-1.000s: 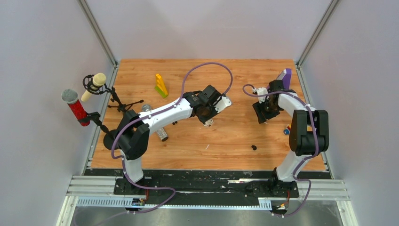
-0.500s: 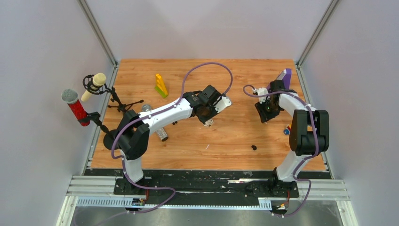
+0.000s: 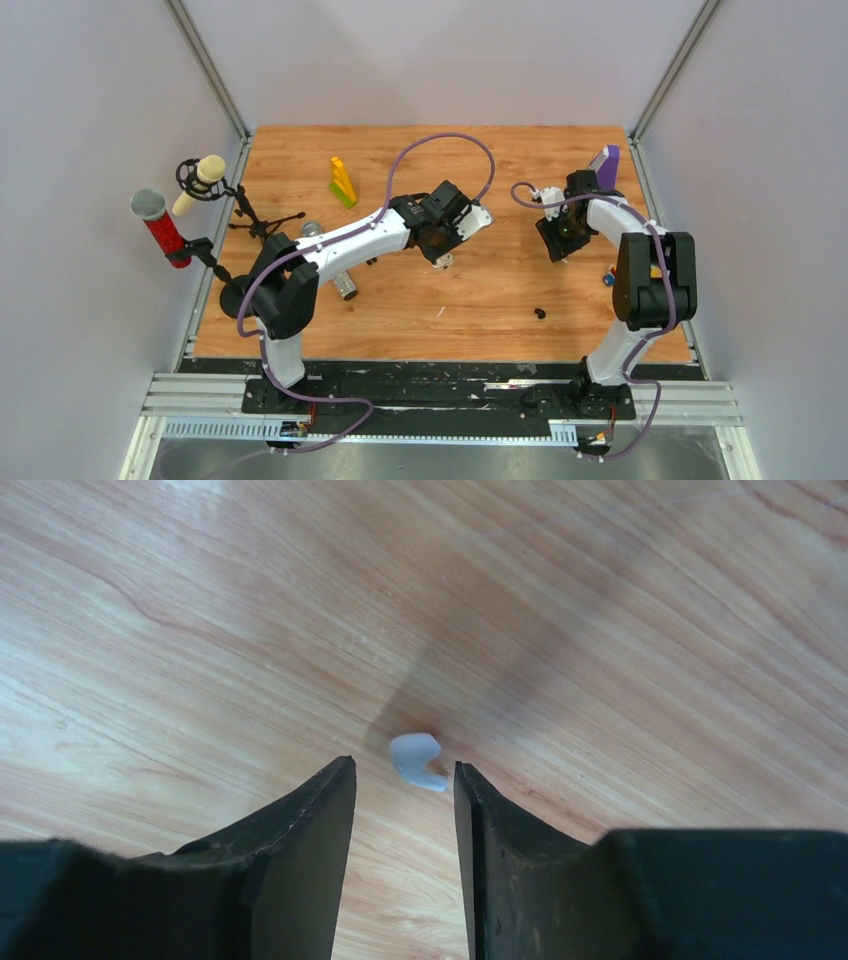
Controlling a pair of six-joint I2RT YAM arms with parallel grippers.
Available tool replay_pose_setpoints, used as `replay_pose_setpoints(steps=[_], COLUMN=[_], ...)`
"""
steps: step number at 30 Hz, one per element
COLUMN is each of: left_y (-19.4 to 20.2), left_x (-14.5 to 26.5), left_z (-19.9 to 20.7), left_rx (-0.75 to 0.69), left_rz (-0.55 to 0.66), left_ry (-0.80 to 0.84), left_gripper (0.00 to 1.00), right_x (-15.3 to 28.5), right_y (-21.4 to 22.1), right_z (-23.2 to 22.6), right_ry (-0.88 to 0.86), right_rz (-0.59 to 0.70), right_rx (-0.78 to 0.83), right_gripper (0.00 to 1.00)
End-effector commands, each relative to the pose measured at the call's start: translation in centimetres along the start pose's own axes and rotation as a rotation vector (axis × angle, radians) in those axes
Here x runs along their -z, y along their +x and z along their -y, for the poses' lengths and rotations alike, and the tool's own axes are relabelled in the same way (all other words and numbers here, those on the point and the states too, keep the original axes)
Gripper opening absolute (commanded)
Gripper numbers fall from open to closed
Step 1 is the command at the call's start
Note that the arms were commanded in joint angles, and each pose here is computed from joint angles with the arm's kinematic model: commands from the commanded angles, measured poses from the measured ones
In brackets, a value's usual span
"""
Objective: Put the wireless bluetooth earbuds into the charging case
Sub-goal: Pick up the earbud from the center of the board.
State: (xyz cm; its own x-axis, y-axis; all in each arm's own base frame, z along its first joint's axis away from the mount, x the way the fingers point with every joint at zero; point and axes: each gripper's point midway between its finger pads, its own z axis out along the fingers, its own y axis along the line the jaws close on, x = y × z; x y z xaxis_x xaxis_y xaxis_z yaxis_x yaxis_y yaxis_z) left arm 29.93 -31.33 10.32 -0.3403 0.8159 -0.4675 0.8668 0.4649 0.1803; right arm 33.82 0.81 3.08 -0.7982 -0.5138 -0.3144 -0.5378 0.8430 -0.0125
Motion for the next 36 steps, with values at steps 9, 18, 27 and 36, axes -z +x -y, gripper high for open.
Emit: replay_pose_setpoints(steps=[9, 18, 27, 36], left_y=[-1.5, -1.5, -1.4, -1.4], left_x=[0.5, 0.6, 0.6, 0.6], left_z=[-0.4, -0.5, -0.6, -0.6], left_rx=[0.014, 0.013, 0.011, 0.012], left_rz=[0.042, 0.043, 0.043, 0.045], left_ry=[-0.017, -0.024, -0.025, -0.028], left_gripper=[0.00, 0.00, 0.00, 0.00], right_x=[-1.4, -0.6, -0.6, -1.1], right_y=[-1.6, -1.4, -0.3, -0.4], right_z=[0.3, 1.0, 1.4, 0.6], right_ry=[0.075, 0.131, 0.190, 0.223], right_rz=[-0.045, -0.047, -0.109, -0.148], right_rx=[-0.029, -0.043, -0.027, 0.021], right_gripper=[0.43, 0.43, 0.38, 0.30])
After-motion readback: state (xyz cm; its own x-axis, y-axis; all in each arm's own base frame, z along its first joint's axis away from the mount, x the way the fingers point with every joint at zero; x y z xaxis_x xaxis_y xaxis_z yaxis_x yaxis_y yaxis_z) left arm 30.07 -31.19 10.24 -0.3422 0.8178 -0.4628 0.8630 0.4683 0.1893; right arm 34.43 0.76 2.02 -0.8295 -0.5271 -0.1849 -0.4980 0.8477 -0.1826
